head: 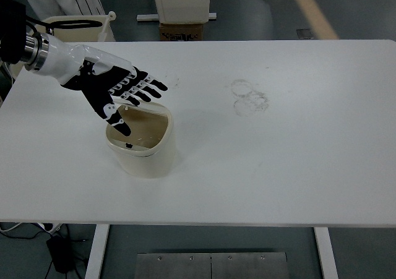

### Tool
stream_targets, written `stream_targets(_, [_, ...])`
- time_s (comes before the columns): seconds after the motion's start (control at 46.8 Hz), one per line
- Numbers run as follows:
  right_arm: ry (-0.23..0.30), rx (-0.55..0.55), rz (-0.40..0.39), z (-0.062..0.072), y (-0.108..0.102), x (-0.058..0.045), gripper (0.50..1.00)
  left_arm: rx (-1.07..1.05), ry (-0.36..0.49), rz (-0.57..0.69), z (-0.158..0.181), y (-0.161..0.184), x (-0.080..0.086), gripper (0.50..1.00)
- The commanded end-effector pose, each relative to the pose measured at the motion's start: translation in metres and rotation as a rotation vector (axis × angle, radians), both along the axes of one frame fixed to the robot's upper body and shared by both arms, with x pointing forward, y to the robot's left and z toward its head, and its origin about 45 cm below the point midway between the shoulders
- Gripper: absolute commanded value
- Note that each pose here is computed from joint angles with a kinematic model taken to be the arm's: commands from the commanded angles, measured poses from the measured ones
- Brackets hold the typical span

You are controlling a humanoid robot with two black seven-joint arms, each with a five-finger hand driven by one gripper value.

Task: Open trash bin

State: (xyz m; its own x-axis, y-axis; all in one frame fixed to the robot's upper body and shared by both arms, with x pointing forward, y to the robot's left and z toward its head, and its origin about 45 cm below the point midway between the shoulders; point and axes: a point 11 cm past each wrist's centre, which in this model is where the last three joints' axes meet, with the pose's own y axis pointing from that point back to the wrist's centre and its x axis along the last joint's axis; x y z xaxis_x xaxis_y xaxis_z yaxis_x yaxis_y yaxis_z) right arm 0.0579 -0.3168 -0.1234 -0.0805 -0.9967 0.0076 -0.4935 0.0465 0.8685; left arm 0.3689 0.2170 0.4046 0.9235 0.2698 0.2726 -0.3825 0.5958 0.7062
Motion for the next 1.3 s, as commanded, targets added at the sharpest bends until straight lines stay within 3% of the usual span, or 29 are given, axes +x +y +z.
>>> stream_targets(0.0, [0.0,0.0,-0.002,0.0,0.0,0.0,0.991,-0.018,-0.022,0.007,0.008,0.0,0.004,1.0])
stream_targets(0.256, [0.001,0.0,-0.002,0.0,0.0,-0.001,0.991,-0.084,-0.11,0.079,0.036,0.006,0.03,1.0])
stream_targets(0.449, [0.001,0.0,-0.002,0.0,0.0,-0.001,0.991,-0.174,-0.102,0.144,0.045,0.001,0.041,1.0])
stream_targets(0.641, [0.001,-0.001,-0.001,0.0,0.0,-0.001,0.991,-0.283,-0.13,0.203,0.06,0.0,0.062,1.0])
stream_targets(0.876, [0.003,-0.001,0.0,0.0,0.0,-0.002,0.991,-0.435,-0.22,0.276,0.096,0.002,0.089,1.0])
stream_targets(1.282, [0.009,-0.001,0.0,-0.001,0.0,-0.005,0.991,-0.724,-0.209,0.499,0.086,0.062,0.123,1.0])
